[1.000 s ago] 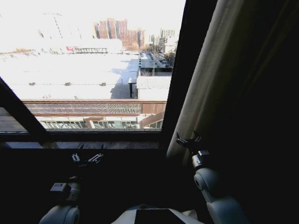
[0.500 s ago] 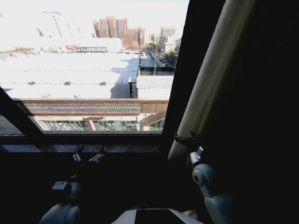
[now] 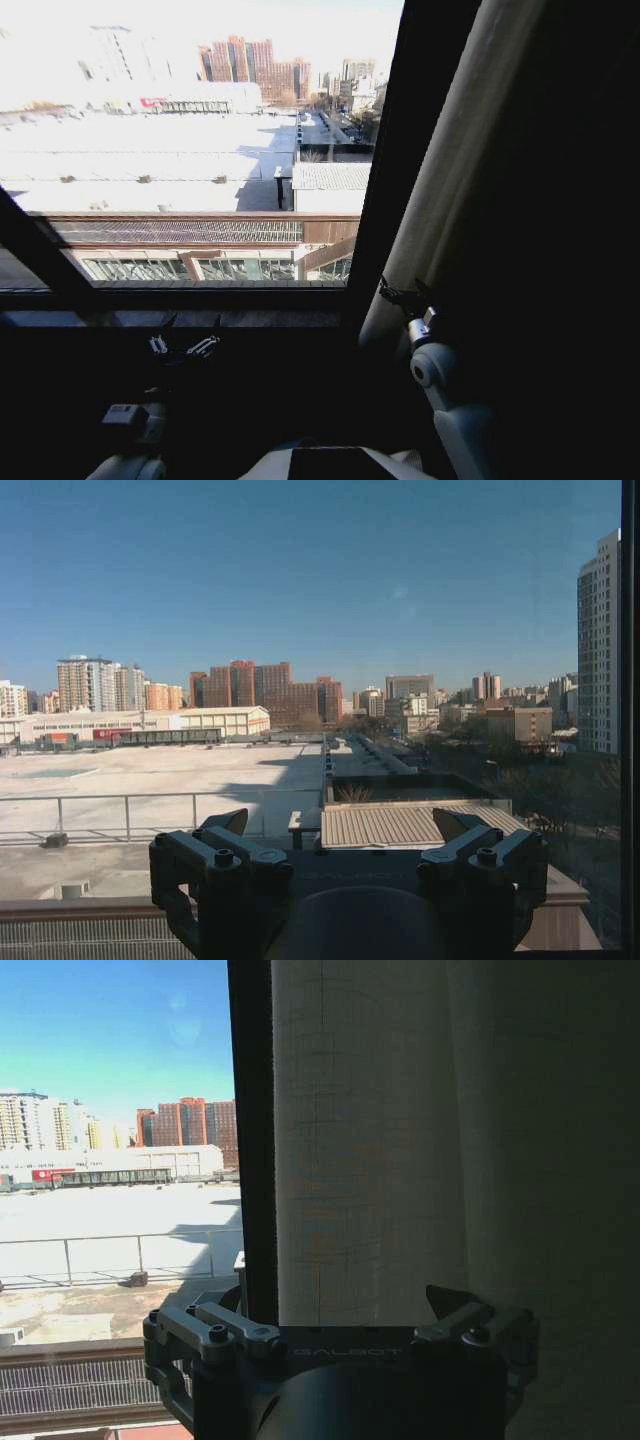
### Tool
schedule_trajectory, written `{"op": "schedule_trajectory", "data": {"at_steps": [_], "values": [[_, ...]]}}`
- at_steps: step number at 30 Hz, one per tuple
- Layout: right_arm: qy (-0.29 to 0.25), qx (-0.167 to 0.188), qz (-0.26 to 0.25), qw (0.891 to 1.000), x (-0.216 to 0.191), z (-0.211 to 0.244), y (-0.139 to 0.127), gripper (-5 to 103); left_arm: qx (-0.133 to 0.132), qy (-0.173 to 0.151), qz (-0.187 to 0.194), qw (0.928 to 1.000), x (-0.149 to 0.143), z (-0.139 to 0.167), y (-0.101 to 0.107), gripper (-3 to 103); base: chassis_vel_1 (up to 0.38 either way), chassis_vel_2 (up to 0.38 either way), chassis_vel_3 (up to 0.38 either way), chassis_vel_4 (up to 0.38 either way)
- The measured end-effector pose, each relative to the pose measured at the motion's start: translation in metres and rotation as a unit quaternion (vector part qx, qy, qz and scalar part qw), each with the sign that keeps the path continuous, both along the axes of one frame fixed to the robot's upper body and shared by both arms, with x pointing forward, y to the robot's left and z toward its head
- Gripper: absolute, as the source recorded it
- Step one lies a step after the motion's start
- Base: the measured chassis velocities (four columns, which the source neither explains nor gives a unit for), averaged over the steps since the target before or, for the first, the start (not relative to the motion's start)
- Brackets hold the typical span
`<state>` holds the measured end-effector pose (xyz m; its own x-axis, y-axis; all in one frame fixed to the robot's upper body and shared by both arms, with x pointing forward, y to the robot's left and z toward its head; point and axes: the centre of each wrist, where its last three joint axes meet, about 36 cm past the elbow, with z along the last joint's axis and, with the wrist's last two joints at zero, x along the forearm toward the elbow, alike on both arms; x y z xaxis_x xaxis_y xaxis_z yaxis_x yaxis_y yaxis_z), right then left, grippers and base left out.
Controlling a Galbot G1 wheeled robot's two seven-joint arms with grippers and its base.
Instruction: Open the curtains by pulling them apart, changing their state from closed to fully open.
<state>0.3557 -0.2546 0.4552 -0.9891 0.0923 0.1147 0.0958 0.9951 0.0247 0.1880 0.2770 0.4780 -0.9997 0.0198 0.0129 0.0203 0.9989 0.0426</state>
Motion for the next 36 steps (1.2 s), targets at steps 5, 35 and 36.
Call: {"op": "schedule_trajectory", "data": {"at_steps": [5, 35, 36], "values": [[0.003, 0.004, 0.000, 1.000, 0.011, -0.005, -0.002, 100, -0.001, -0.005, 0.000, 1.0000, 0.007, 0.002, -0.002, 100, 0.000, 0.000, 0.000, 0.000], [-0.009, -0.032, -0.024, 0.999, 0.092, -0.022, -0.031, 101, -0.006, 0.003, -0.001, 1.0000, 0.022, -0.003, -0.001, 100, 0.000, 0.000, 0.000, 0.000], [-0.010, -0.034, -0.024, 0.999, 0.095, -0.022, -0.030, 100, -0.006, 0.004, -0.001, 1.0000, 0.022, -0.003, -0.001, 100, 0.000, 0.000, 0.000, 0.000]]}}
